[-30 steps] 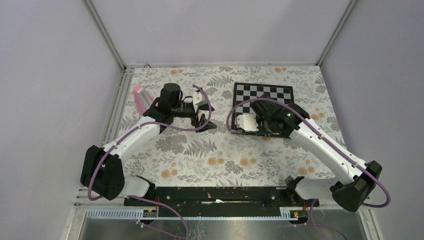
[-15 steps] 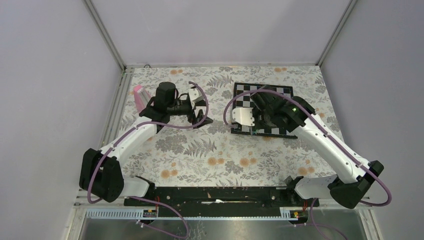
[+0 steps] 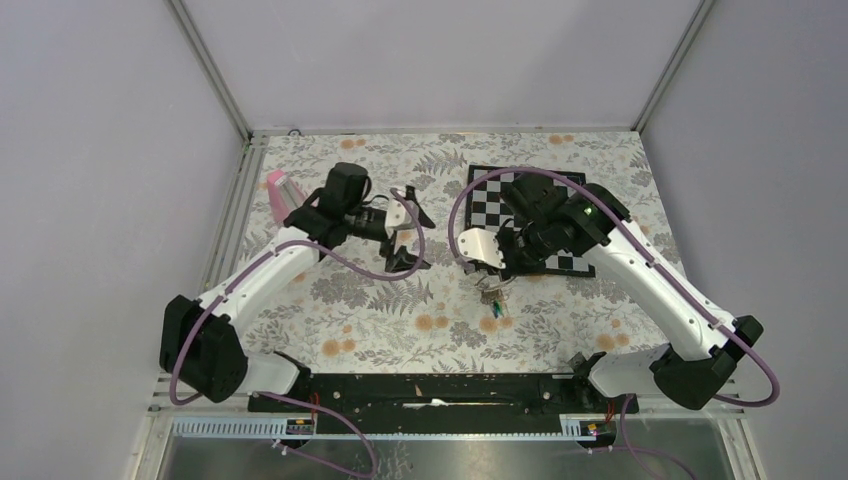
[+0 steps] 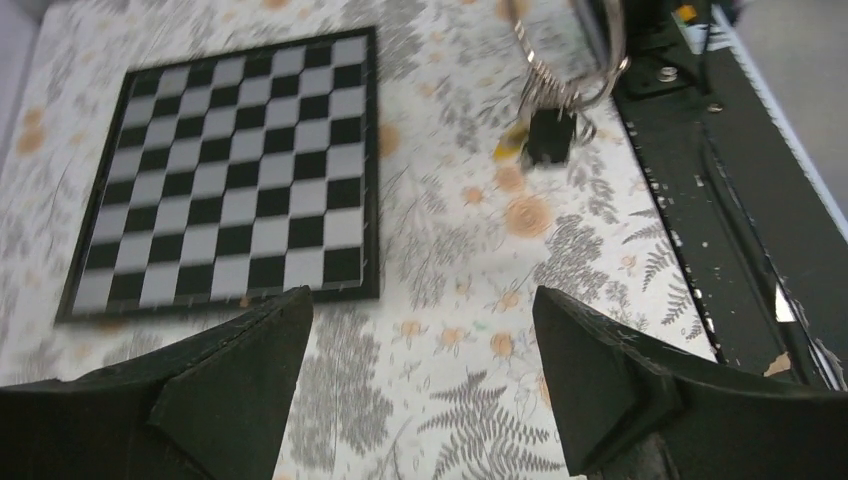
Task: Put the keys on the keyring
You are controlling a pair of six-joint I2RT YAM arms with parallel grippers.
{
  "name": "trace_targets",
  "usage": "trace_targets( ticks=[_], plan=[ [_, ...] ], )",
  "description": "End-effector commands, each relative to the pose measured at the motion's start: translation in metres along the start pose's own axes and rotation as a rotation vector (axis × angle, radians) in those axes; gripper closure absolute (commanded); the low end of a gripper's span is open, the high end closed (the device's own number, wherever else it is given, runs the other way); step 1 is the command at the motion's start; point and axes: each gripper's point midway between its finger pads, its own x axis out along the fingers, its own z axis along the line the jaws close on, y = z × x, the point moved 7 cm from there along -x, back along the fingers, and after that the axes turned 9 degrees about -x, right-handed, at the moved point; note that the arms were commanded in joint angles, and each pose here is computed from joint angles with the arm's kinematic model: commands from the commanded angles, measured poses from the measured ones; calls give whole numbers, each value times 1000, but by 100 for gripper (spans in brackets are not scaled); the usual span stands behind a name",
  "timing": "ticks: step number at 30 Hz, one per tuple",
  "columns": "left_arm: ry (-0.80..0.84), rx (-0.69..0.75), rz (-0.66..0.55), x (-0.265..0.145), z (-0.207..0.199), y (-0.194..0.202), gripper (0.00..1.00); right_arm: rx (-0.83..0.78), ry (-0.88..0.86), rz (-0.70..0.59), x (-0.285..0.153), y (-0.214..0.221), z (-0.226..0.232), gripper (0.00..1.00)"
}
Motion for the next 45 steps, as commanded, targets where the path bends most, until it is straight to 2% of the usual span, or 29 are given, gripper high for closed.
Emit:
trace_targets(
  ticks=[1, 6, 15, 20, 31, 33, 37, 40, 45],
  plan=[
    [215, 155, -38, 25, -22, -25, 9, -56, -27, -220, 1, -22, 11, 100],
    [345, 196, -20, 59, -38, -28, 10, -61, -15, -289, 4, -28, 13, 100],
    [488, 237, 2, 88, -61, -29, 39, -42, -26, -324, 11, -29, 19, 100],
    [511, 232, -9, 91, -65, -28, 49, -34, -23, -321, 14, -27, 20, 100],
    [571, 185, -11, 98, -76, -9, 65, -26, 6, -303, 15, -23, 21, 100],
    [578, 177, -13, 99, -77, -8, 73, -21, 8, -298, 16, -22, 21, 100],
    [565, 178, 3, 99, -74, -8, 94, -7, 22, -273, 18, -17, 22, 100],
    [516, 190, 46, 96, -70, -6, 100, 5, 43, -238, 17, -12, 23, 100],
    [305, 148, 71, 86, -47, -9, 100, 24, 77, -167, 13, -3, 24, 100]
  ],
)
